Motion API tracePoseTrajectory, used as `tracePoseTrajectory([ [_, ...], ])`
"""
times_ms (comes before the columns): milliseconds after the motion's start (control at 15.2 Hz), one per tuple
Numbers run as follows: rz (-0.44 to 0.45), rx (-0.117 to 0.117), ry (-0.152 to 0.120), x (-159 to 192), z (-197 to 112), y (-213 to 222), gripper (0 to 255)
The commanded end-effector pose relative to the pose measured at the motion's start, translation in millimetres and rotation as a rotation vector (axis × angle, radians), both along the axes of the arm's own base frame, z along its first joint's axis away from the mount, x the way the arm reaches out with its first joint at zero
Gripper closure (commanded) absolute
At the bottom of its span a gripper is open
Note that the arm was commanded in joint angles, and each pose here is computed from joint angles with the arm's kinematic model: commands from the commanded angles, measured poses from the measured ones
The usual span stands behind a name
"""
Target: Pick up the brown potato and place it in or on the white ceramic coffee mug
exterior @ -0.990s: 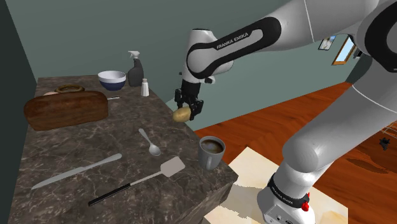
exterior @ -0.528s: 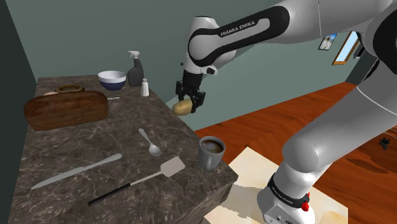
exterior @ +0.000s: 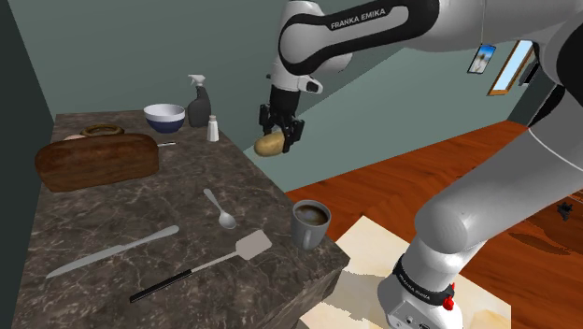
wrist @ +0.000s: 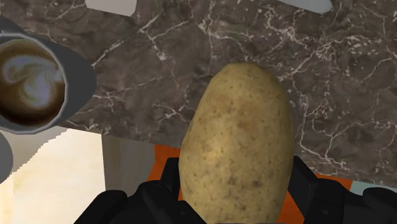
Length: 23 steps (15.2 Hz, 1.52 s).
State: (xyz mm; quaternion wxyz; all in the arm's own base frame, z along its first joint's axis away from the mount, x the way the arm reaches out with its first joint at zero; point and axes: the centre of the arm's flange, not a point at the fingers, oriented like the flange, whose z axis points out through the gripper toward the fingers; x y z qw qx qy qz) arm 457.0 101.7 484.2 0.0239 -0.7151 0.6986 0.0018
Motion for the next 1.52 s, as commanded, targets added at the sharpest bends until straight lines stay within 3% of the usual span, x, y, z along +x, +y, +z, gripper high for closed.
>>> tracePoseTrajectory([
  [0, 0.0, 0.0, 0.0, 0, 10, 0, 255],
  [66, 0.0, 0.0, 0.0, 0, 12, 0, 255],
  [1056, 0.0, 0.0, 0.0, -198, 13, 4, 255],
  [1452, 0.0, 0.0, 0.0, -205, -14, 4, 255],
])
